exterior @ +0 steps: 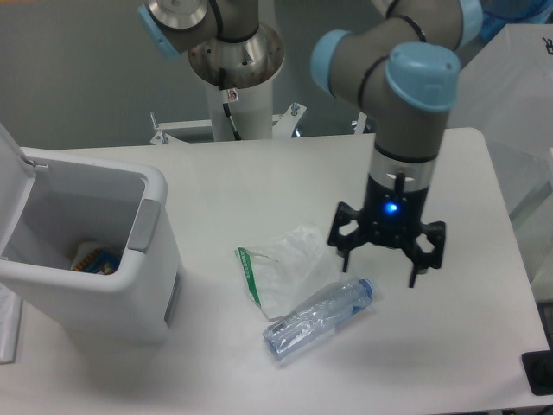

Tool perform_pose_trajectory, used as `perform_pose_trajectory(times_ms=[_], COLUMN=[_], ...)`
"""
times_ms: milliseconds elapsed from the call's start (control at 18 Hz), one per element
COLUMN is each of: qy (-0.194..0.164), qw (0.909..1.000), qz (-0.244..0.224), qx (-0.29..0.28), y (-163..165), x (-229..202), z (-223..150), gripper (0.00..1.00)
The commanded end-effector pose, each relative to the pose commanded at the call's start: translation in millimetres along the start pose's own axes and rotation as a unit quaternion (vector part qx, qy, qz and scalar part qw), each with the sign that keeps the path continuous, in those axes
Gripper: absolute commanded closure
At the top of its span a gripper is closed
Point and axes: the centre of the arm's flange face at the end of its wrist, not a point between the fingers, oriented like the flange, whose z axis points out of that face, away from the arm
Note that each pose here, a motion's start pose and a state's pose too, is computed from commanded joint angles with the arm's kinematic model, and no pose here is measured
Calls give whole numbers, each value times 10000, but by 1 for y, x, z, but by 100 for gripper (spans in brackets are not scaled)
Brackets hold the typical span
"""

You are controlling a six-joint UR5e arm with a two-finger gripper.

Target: Open the trash can

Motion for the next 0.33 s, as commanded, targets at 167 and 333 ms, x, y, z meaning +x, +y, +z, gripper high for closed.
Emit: perform_pose_trajectory(times_ms=[167, 333], qy=[62, 456], qw=[9985, 9910], qz=[355, 866], qx=[-407, -912], y=[8, 10], x=[-4, -15], z=[9, 8], gripper=[0, 0])
